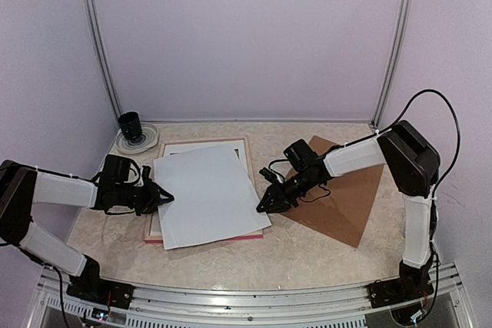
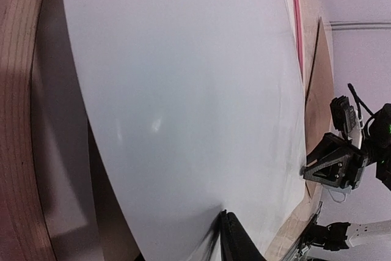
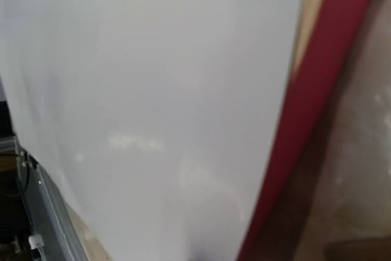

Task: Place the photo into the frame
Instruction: Pass from the left arm to the right

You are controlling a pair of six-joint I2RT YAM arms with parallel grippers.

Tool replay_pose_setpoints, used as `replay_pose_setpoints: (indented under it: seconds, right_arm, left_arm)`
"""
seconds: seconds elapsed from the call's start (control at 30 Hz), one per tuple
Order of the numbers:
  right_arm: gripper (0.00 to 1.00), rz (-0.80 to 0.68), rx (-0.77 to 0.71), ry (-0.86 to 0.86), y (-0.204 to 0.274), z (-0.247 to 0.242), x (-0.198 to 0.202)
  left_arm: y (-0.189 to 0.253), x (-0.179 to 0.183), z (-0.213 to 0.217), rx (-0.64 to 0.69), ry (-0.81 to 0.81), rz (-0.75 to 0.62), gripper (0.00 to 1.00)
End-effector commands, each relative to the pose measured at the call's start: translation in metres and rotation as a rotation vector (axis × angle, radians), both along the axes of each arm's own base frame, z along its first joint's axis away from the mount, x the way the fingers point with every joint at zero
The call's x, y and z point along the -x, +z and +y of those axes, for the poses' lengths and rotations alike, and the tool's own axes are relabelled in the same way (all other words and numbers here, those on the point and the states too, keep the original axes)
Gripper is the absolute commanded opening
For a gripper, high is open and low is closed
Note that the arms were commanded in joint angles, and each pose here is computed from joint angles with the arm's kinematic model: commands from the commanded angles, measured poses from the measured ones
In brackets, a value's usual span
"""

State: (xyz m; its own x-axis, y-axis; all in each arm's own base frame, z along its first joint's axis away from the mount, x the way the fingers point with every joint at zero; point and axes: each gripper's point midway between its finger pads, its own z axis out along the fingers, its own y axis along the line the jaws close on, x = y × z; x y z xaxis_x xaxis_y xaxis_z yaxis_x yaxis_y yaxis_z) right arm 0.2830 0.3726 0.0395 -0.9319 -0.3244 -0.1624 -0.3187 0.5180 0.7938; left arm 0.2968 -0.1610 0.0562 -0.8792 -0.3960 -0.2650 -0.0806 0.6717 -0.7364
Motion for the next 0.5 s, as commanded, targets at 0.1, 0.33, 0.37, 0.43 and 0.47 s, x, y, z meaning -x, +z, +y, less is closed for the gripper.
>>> replay_pose_setpoints:
  seconds: [0.1,0.33,0.37,0.43,0.47]
  right_arm:
    - [0.08,-0.015,-0.075,-0.005,0.025,0.003,-0.002]
    - [0.00,-0.025,-0.088,-0.013,0.030,0.003,-0.001]
    - [0.00,-0.033,-0.085,-0.016,0.031,0.002,-0.001]
    - [0.00,-0.046,-0.072,-0.026,0.031,0.000,-0.003]
    - [0.00,-0.058,-0.065,-0.030,0.031,0.000,-0.004]
  left_arm:
    - [-0.009,0.001,0.006,-0.031,0.013,0.003,0.30]
    - [-0.006,-0.005,0.010,-0.059,0.040,-0.014,0.41]
    - [-0.005,-0.006,0.011,-0.065,0.044,-0.016,0.42]
    - [-0.004,-0.009,0.012,-0.082,0.050,-0.021,0.44]
    - [-0.003,-0.010,0.012,-0.090,0.052,-0.024,0.45]
